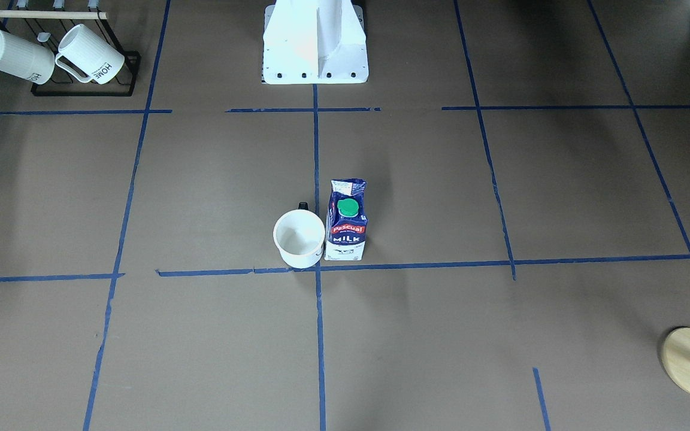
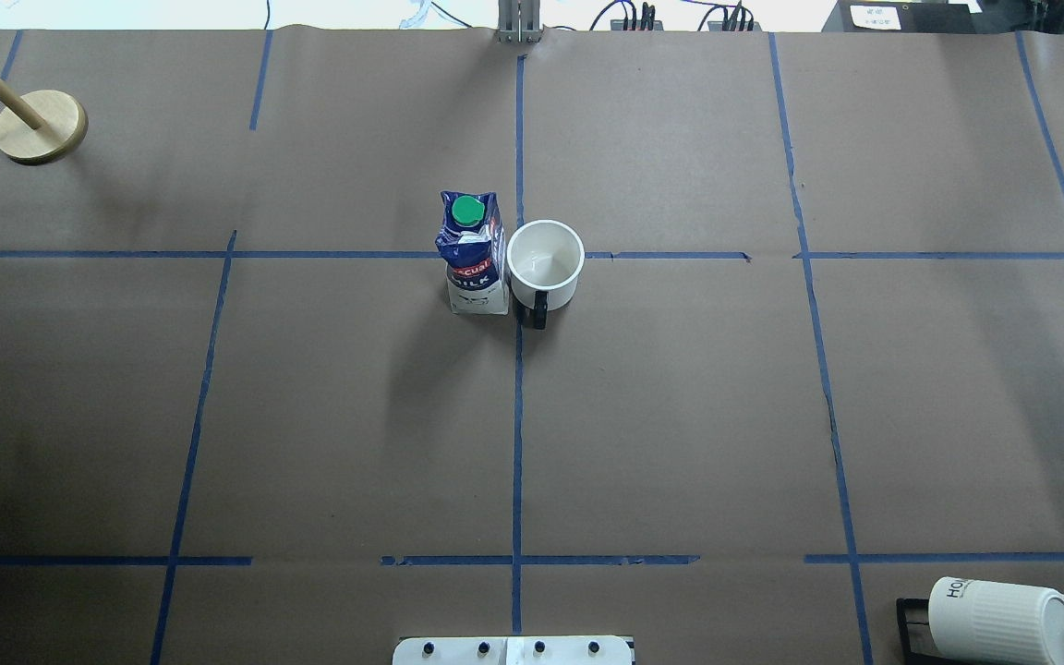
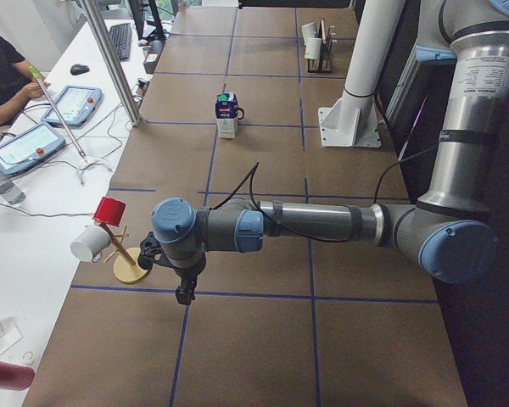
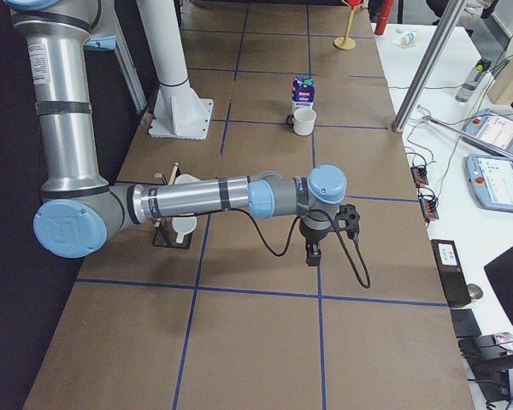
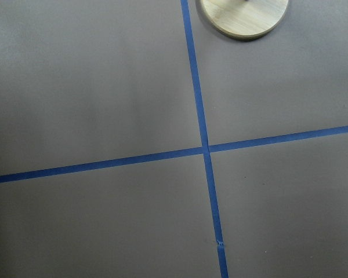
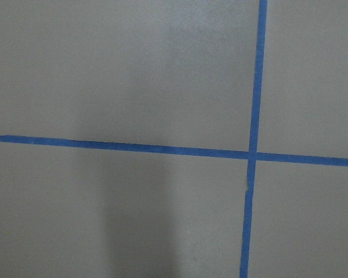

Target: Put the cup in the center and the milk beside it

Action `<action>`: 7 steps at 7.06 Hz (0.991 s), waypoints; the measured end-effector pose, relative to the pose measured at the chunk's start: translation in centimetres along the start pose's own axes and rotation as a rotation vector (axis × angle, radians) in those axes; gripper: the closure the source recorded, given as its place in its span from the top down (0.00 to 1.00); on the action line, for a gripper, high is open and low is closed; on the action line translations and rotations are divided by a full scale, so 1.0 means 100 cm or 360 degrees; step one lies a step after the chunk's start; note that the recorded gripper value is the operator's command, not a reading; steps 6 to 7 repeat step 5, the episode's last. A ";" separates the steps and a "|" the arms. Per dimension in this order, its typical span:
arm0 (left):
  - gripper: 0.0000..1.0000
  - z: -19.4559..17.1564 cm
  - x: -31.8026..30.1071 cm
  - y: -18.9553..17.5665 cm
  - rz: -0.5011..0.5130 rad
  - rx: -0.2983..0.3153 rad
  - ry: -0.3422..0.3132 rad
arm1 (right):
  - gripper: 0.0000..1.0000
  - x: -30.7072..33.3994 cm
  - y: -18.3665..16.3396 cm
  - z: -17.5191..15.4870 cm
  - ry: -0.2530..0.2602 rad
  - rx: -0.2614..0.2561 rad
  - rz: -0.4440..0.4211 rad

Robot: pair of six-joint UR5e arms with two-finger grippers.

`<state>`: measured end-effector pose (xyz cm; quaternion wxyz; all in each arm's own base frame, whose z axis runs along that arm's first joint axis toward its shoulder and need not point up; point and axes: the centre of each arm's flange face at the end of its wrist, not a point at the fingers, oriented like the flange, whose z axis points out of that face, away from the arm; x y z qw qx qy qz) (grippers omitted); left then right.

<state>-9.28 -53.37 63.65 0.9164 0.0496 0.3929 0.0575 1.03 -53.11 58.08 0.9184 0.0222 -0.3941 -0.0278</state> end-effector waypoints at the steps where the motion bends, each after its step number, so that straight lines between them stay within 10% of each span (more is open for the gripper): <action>1: 1.00 0.000 0.000 0.000 0.0001 0.0001 0.0001 | 1.00 -0.004 -0.001 0.002 -0.0001 -0.0005 -0.0012; 7: 1.00 -0.002 0.001 -0.003 0.0004 0.0007 0.0001 | 1.00 -0.008 -0.001 0.003 -0.0003 -0.0006 -0.0033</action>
